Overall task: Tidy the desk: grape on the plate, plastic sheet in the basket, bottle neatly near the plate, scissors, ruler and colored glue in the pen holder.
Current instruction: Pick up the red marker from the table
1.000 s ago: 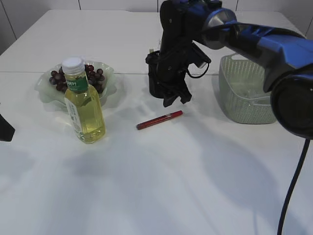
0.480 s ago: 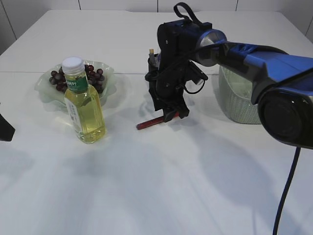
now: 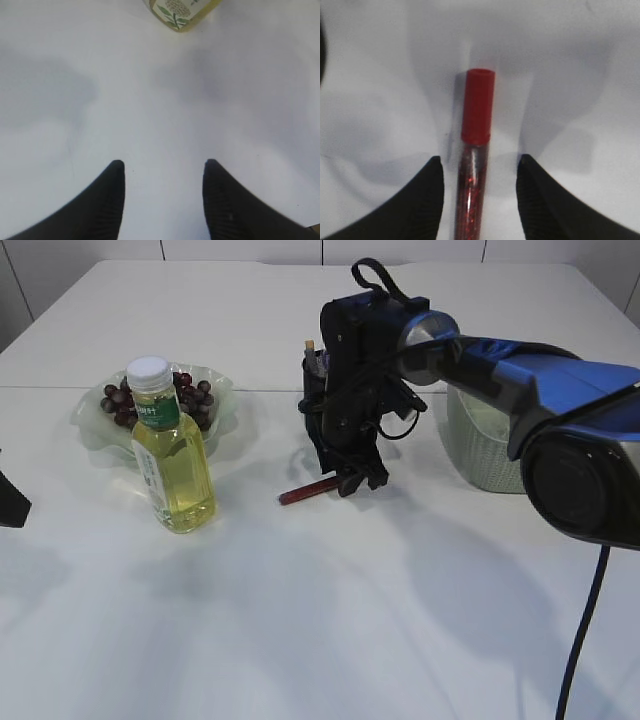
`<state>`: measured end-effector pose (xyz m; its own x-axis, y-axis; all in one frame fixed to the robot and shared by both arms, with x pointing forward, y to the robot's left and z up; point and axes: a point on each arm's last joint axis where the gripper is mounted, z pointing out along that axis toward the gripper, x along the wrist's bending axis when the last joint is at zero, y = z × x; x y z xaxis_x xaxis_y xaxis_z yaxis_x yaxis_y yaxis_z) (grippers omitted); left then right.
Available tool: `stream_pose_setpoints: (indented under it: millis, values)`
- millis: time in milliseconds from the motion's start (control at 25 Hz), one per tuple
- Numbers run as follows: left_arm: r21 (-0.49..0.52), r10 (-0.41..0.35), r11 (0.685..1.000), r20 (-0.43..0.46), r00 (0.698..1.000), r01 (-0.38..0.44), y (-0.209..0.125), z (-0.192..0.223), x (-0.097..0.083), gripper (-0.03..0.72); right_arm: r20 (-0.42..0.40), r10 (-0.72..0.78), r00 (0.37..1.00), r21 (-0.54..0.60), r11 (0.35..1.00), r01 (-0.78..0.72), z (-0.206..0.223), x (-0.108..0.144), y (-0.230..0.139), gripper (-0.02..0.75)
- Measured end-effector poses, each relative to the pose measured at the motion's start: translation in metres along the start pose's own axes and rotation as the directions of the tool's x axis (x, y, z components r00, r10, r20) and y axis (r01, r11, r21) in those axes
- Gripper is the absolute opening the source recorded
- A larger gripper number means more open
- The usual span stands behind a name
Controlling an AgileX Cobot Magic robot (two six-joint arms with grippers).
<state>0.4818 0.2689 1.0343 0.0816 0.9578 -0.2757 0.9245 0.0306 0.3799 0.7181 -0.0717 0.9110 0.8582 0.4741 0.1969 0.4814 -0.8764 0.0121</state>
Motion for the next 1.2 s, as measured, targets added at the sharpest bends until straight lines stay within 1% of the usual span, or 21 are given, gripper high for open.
stream_pose_setpoints:
  millis: [80,440,520,640,720,1040,1200]
  values:
    - [0.0,0.0,1.0,0.0,1.0,0.0,0.0,0.0,0.0,0.372,0.011,0.002,1.0,0.001,1.0,-0.002,0.0065,-0.001,-0.0001,0.384]
    - [-0.004,0.0,1.0,-0.001,1.0,0.0,0.0003,0.0,0.0001,0.372,0.006,0.008,1.0,0.006,1.0,-0.008,0.0068,-0.0005,-0.0006,0.374]
    - [-0.004,0.0,1.0,-0.001,1.0,0.0,0.0003,0.0,0.0001,0.372,0.007,0.01,1.0,0.01,1.0,-0.01,0.0076,-0.0006,-0.0009,0.327]
    - [-0.004,0.0,1.0,-0.001,1.0,0.0,0.0003,0.0,0.0001,0.372,0.007,0.012,1.0,0.016,1.0,-0.012,0.0076,-0.0005,-0.0014,0.23]
    - [-0.004,0.0,1.0,-0.001,1.0,0.0,0.0003,0.0,0.0001,0.372,0.007,0.003,1.0,0.018,1.0,-0.003,0.0076,-0.0005,-0.0016,0.19]
    - [-0.004,0.0,1.0,-0.001,1.0,0.0,0.0003,0.0,0.0001,0.372,0.006,-0.058,0.998,0.02,0.998,0.057,0.008,-0.0006,-0.0018,0.109]
    - [-0.004,0.0,1.0,-0.001,1.0,0.0,0.0004,0.0,0.0001,0.372,-0.01,-0.14,0.99,0.029,0.99,0.141,0.0053,0.0015,-0.0026,0.102]
